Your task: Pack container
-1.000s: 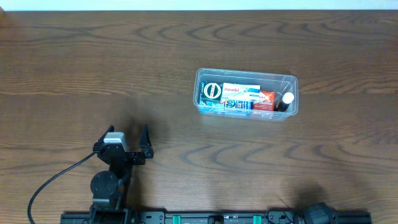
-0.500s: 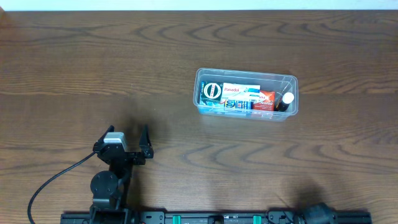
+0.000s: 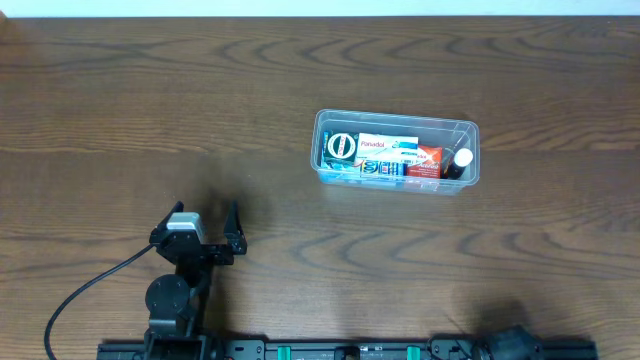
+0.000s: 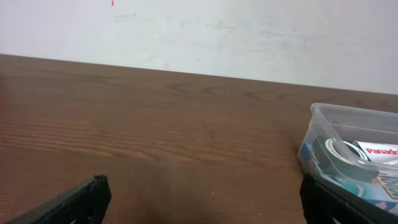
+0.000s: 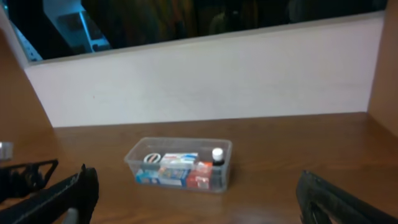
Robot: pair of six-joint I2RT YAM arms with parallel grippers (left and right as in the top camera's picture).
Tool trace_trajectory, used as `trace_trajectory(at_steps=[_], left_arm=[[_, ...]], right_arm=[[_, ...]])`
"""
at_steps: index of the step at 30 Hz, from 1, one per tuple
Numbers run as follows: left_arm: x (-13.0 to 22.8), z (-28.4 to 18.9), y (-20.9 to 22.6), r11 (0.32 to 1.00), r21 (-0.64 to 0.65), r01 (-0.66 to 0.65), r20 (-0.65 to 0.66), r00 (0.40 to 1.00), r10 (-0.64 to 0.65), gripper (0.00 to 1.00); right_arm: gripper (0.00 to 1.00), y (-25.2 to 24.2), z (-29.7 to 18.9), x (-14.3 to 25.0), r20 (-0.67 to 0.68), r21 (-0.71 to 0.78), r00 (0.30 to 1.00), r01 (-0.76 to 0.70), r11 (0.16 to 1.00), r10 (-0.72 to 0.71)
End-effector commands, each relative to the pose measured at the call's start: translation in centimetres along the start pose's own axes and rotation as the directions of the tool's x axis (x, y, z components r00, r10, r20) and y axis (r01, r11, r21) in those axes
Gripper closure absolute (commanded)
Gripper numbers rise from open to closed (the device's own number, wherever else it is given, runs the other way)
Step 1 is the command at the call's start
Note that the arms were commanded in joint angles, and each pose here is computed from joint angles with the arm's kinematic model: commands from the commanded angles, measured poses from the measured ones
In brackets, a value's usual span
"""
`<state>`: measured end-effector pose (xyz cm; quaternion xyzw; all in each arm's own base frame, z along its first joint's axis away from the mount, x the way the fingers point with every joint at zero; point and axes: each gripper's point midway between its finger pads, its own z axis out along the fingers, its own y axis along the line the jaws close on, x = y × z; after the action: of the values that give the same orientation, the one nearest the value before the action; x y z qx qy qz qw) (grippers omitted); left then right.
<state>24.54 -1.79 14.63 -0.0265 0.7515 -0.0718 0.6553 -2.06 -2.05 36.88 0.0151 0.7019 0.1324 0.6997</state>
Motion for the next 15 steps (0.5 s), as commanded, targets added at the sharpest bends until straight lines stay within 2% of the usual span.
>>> trace_trajectory(at_steps=[1, 8, 15], left_arm=[[1.6, 0.1, 0.2, 1.000, -0.009, -0.014, -0.052, 0.999, 0.014, 0.02], [1.6, 0.1, 0.2, 1.000, -0.009, -0.014, -0.052, 0.999, 0.014, 0.02], [1.6, 0.1, 0.2, 1.000, -0.009, -0.014, -0.052, 0.999, 0.014, 0.02]], right_arm=[[0.01, 0.7, 3.1, 0.7, -0.036, -0.021, 0.999, -0.030, 0.999, 0.029], [0.01, 3.0, 10.6, 1.9, -0.031, -0.136, 0.999, -0.034, 0.990, 0.030], [0.01, 3.4, 17.2, 6.7, -0.081, -0.173, 0.996, -0.046, 0.984, 0.032]])
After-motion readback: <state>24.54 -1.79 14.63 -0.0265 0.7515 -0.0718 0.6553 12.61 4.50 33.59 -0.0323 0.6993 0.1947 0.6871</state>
